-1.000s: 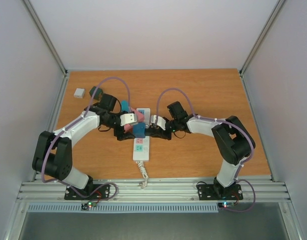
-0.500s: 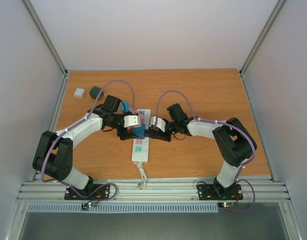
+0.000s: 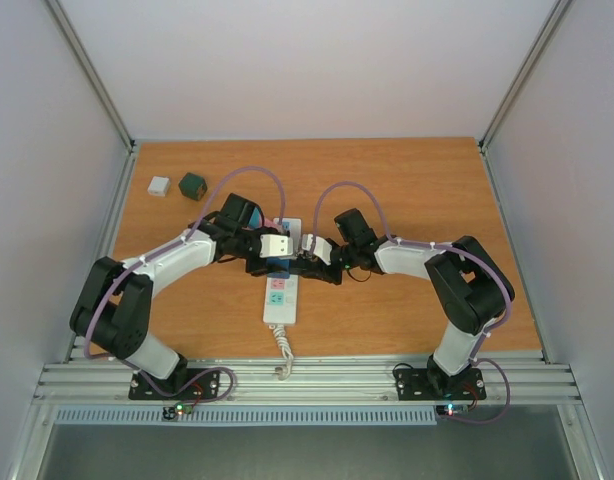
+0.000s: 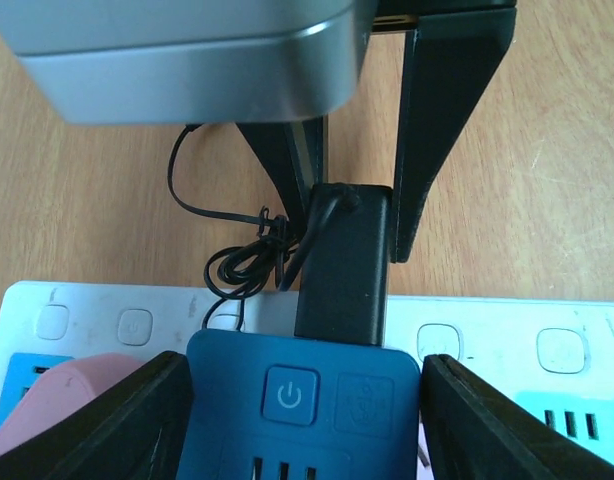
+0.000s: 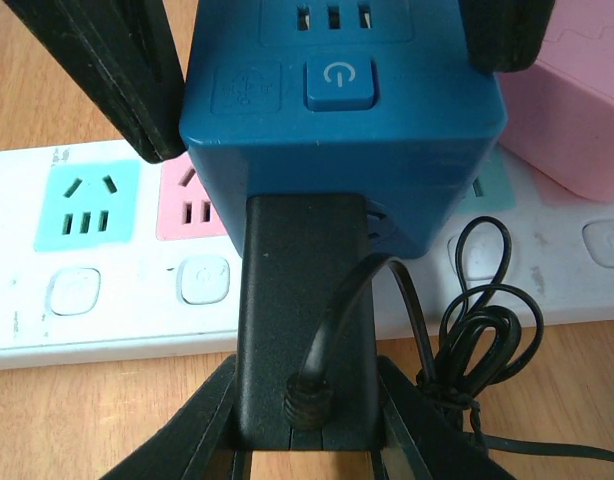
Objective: Pull the plug off the socket
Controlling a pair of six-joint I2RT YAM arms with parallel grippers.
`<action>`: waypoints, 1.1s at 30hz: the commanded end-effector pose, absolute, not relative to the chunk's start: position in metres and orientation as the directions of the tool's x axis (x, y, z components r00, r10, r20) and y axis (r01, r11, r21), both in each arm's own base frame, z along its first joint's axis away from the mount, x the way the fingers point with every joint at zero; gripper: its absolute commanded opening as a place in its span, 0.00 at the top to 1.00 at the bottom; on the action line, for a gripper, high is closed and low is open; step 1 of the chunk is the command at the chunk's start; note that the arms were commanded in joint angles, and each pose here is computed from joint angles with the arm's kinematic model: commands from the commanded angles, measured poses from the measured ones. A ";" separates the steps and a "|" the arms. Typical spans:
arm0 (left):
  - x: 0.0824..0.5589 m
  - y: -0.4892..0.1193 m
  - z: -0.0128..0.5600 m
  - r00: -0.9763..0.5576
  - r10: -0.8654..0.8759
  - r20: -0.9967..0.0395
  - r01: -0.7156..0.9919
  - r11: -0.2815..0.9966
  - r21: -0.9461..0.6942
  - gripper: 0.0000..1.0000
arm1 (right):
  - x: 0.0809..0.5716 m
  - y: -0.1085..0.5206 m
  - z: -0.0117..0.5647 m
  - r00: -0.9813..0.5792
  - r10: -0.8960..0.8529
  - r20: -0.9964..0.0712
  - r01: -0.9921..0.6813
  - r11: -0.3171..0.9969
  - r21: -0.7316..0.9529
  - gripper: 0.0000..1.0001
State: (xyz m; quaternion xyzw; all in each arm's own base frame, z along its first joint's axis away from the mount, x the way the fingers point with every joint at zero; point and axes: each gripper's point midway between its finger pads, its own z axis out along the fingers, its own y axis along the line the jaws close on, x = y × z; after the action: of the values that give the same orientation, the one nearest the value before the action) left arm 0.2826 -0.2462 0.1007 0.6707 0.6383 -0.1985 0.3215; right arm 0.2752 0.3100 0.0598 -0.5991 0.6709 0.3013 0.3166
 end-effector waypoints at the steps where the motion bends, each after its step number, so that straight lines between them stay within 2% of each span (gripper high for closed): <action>1: 0.272 -0.237 0.070 0.063 0.777 -0.626 0.992 0.021 0.126 0.33 | 0.259 0.314 0.070 -0.063 -0.594 -0.802 -0.998 0.056 0.037 0.87; 3: 0.273 -0.237 0.069 0.064 0.779 -0.624 0.991 0.024 0.131 0.20 | 0.259 0.314 0.070 -0.061 -0.594 -0.802 -0.998 0.053 0.036 0.87; 4: 0.274 -0.237 0.070 0.059 0.779 -0.625 0.991 0.031 0.132 0.17 | 0.259 0.315 0.070 -0.059 -0.593 -0.803 -0.998 0.053 0.035 0.87; 9: 0.277 -0.241 0.080 0.054 0.764 -0.643 0.991 0.036 0.126 0.16 | 0.256 0.314 0.070 -0.058 -0.591 -0.805 -0.998 0.048 0.037 0.87; 12: 0.273 -0.241 0.080 0.063 0.767 -0.638 0.993 0.012 0.113 0.22 | 0.255 0.315 0.072 -0.061 -0.583 -0.810 -0.998 0.045 0.043 0.87; 17: 0.271 -0.238 0.075 0.070 0.777 -0.626 0.993 0.004 0.116 0.40 | 0.254 0.315 0.073 -0.061 -0.580 -0.812 -0.998 0.045 0.043 0.88; 21: 0.272 -0.234 0.066 0.062 0.795 -0.603 0.994 0.008 0.112 0.51 | 0.255 0.311 0.070 -0.049 -0.600 -0.799 -0.998 0.050 0.023 0.90; 25: 0.273 -0.232 0.062 0.049 0.806 -0.590 0.995 0.013 0.102 0.59 | 0.255 0.303 0.063 -0.047 -0.624 -0.780 -0.998 0.064 0.009 0.92; 33: 0.275 -0.227 0.054 0.029 0.835 -0.550 0.996 0.020 0.082 0.69 | 0.259 0.287 0.058 -0.066 -0.641 -0.765 -0.996 0.086 0.014 0.93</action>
State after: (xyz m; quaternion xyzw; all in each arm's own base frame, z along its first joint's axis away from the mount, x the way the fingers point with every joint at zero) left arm 0.2789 -0.2398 0.0798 0.6763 0.6529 -0.1893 0.2839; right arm 0.2677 0.3003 0.0596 -0.6059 0.6681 0.2912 0.3190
